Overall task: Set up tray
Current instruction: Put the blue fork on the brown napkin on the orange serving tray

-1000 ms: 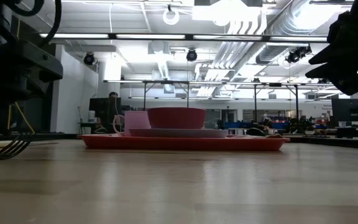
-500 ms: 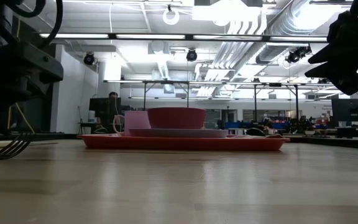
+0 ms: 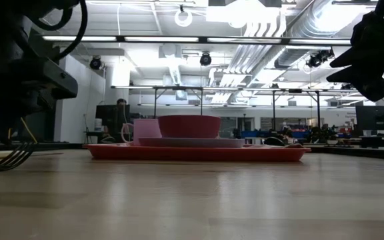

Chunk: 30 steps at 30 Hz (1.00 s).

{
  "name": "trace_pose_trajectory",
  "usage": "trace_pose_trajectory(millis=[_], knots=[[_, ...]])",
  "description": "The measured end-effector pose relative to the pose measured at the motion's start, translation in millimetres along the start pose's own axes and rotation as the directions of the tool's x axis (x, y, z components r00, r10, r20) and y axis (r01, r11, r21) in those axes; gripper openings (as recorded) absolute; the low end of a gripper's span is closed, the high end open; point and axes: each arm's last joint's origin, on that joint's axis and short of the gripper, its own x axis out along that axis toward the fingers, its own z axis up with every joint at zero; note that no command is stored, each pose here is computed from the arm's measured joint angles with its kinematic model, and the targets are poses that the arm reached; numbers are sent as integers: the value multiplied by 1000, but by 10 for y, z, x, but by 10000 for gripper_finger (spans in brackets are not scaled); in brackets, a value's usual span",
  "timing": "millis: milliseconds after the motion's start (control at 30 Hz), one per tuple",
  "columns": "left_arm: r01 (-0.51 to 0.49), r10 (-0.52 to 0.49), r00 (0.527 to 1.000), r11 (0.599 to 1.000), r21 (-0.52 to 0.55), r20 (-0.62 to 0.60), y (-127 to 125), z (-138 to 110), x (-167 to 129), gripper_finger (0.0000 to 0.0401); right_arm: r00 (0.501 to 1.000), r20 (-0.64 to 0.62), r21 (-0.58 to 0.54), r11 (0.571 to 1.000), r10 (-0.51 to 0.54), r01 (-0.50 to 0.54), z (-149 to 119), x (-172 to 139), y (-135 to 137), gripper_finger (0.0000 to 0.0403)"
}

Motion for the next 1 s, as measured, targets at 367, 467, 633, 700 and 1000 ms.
trace_pose_trajectory(millis=[367,467,633,700,1000], knots=[[-24,24,1000,999,-32,-19,-14,84,-10,134,1000,-2,-1,1000,-1,1,-2,0,-1,123],[-30,29,999,999,-32,-15,-8,84,-10,98,1000,-6,-4,1000,-5,5,-5,0,-5,123],[-32,32,999,999,-33,-6,-3,89,-8,41,1000,-6,-4,1000,-5,5,-6,0,-6,123],[-30,29,1000,999,-33,-4,-6,87,-11,25,1000,-6,-5,1000,-5,5,-6,0,-6,123],[-20,15,997,998,54,81,-146,28,-163,11,1000,-6,-4,1000,-4,4,-6,0,-5,123]])
